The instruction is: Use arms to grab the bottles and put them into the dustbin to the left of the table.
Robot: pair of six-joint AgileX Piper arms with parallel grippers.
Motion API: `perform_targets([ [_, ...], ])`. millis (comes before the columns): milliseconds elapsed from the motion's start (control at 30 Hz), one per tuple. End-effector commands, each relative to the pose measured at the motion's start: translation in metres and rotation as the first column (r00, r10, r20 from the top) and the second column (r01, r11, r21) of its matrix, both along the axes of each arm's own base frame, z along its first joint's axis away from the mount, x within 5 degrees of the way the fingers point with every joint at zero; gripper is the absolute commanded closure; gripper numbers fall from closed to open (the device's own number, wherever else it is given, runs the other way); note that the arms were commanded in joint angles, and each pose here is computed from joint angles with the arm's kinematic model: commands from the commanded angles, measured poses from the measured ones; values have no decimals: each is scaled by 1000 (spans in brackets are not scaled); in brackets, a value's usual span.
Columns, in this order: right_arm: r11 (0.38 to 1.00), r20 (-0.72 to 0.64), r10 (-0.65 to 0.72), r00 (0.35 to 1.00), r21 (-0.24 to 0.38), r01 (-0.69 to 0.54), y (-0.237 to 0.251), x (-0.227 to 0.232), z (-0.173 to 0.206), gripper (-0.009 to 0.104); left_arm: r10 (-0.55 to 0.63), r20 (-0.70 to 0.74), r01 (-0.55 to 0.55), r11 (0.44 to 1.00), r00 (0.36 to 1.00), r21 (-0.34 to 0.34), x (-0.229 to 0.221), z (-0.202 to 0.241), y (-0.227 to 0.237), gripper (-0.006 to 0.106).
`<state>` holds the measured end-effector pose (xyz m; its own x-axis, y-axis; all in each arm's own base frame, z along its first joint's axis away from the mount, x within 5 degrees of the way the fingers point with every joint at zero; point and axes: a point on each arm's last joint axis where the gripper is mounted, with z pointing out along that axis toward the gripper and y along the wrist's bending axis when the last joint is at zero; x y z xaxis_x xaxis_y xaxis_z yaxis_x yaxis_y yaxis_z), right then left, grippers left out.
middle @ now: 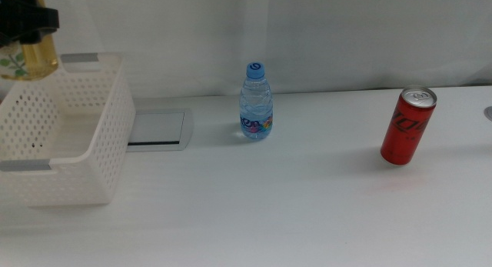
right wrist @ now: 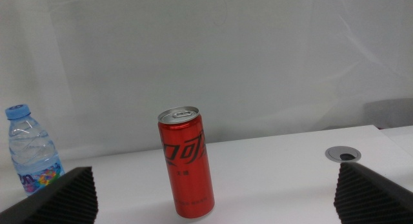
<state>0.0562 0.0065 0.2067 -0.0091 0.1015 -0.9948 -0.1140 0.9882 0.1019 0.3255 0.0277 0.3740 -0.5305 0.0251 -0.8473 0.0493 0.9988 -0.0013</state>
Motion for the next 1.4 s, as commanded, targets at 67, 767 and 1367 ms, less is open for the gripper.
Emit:
perform_targets([
  [67,1000,8,-6,1000,-11,6,0,-1,-10,-8,98,-26,-98,995,995,18,-8,22,8,103],
  [767,1000,9,-6,1000,-11,6,0,-1,-10,-8,151,-302,-159,987,941,1,67,-90,21,103],
  [1367,1000,11,-6,1000,-11,6,0,-1,-10,-8,153,-340,-162,987,928,1,88,-132,24,103],
])
